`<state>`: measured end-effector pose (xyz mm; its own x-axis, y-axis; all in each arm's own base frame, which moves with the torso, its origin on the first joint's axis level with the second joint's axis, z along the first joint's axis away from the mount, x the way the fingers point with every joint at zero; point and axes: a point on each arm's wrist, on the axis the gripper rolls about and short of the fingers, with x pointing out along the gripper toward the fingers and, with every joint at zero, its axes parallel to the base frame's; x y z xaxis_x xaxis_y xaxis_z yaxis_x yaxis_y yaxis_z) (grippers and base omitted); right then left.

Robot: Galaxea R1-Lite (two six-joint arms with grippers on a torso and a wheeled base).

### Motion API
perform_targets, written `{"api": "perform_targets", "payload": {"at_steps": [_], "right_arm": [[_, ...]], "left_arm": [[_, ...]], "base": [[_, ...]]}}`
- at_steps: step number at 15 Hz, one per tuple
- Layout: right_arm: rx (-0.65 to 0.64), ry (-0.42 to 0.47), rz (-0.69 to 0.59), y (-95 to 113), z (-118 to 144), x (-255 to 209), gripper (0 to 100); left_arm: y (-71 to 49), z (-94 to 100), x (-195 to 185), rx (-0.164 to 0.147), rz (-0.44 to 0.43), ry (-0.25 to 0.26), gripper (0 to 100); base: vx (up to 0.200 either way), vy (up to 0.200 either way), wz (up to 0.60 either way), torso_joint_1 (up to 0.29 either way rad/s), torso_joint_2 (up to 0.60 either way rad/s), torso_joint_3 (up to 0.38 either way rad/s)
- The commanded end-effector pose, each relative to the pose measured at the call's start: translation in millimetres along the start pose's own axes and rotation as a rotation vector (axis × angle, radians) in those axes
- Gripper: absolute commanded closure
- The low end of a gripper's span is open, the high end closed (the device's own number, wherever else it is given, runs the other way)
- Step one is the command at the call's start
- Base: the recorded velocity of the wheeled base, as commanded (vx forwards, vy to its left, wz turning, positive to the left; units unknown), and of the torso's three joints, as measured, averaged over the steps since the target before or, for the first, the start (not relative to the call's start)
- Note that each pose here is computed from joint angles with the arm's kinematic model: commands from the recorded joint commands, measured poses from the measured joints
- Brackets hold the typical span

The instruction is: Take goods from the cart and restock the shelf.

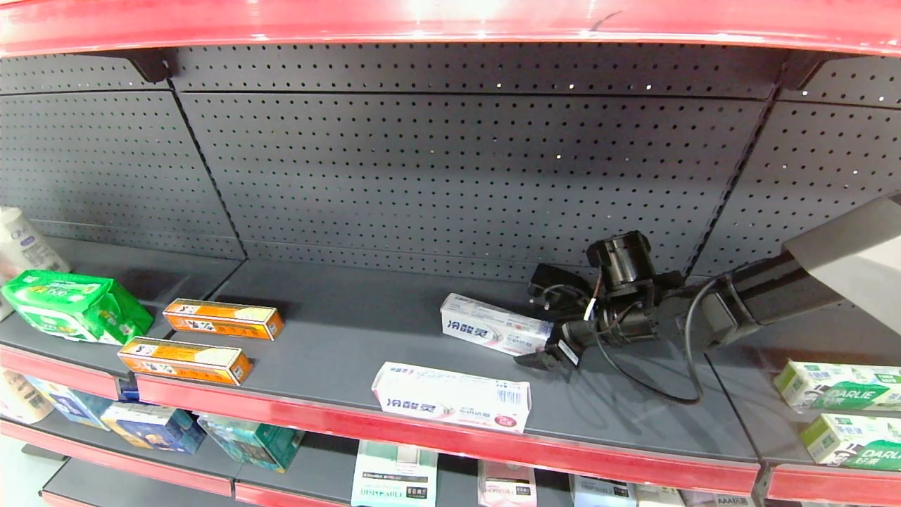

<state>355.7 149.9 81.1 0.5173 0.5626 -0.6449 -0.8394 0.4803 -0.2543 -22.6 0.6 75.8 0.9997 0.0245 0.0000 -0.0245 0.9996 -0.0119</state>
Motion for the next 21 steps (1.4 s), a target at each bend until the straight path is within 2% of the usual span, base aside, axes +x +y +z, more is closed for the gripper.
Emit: {"api": "perform_targets", "payload": {"at_steps": [1, 10, 21], "right_arm": [[0.04, 0.005, 0.0, 1, -3, -4, 0], [0.183, 0.03, -0.041, -5, -19, -28, 0], [0.263, 0.064, -0.109, -22, -40, -38, 0]], "left_arm": [[0.0, 0.0, 0, 0.0, 0.0, 0.0, 0], [0.0, 0.0, 0, 0.0, 0.002, 0.0, 0], [0.0, 0.0, 0, 0.0, 0.002, 0.0, 0]], "base": [[0.0, 0.0, 0.0, 0.0, 0.0, 0.0], [0.0, 0.0, 0.0, 0.0, 0.0, 0.0], [0.0, 0.0, 0.0, 0.0, 0.0, 0.0]]}}
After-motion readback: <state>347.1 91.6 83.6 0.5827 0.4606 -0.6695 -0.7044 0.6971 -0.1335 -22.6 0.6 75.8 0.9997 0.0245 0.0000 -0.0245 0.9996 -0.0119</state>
